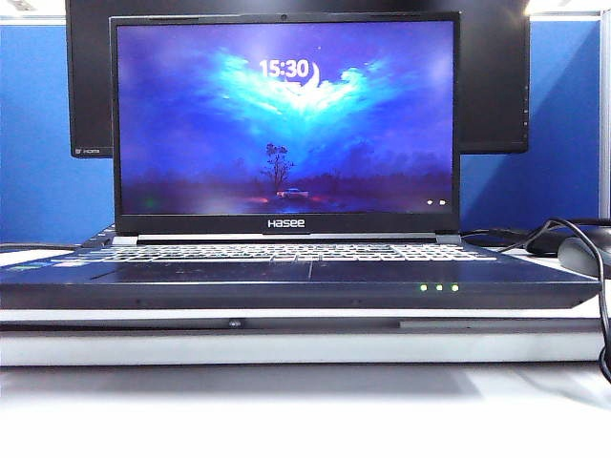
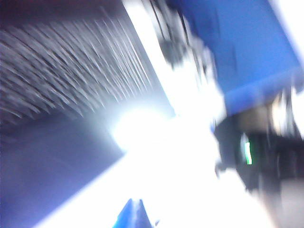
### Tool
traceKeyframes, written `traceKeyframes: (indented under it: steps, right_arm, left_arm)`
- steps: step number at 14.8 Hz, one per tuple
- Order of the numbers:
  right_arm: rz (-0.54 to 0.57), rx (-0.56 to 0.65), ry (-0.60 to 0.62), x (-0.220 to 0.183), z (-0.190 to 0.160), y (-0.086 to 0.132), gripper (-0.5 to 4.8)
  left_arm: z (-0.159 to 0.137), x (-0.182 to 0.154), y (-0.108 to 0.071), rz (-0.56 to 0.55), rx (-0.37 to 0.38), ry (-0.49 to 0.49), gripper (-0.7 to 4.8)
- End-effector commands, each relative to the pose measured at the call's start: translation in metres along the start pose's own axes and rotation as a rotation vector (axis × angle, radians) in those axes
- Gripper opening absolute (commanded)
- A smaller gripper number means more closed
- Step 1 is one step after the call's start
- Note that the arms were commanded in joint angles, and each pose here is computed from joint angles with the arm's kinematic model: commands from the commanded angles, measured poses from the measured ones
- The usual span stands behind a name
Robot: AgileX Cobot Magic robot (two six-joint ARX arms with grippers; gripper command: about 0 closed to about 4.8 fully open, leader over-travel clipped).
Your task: Close the lid of the black laptop.
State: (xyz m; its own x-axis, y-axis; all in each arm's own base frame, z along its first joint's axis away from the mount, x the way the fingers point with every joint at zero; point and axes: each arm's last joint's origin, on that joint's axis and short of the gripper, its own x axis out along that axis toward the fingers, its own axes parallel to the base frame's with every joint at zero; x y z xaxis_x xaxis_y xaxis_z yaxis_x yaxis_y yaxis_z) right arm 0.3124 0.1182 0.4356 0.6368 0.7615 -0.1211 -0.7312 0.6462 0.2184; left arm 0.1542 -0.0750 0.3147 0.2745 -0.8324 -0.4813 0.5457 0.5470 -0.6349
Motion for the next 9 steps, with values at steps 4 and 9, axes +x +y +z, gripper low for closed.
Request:
traceKeyframes:
  steps: [4,9]
  right_arm:
    - [0.021,-0.049,0.083,0.018,0.015,0.019,-0.05]
    - [-0.145,-0.130,0.224,0.016,0.001,0.010,-0.05]
  left_arm:
    - [-0.019,0.080,-0.016,0.045,0.081,0.348,-0.05]
    - [-0.029,0.108,-0.004,0.100,0.058,0.504,-0.05]
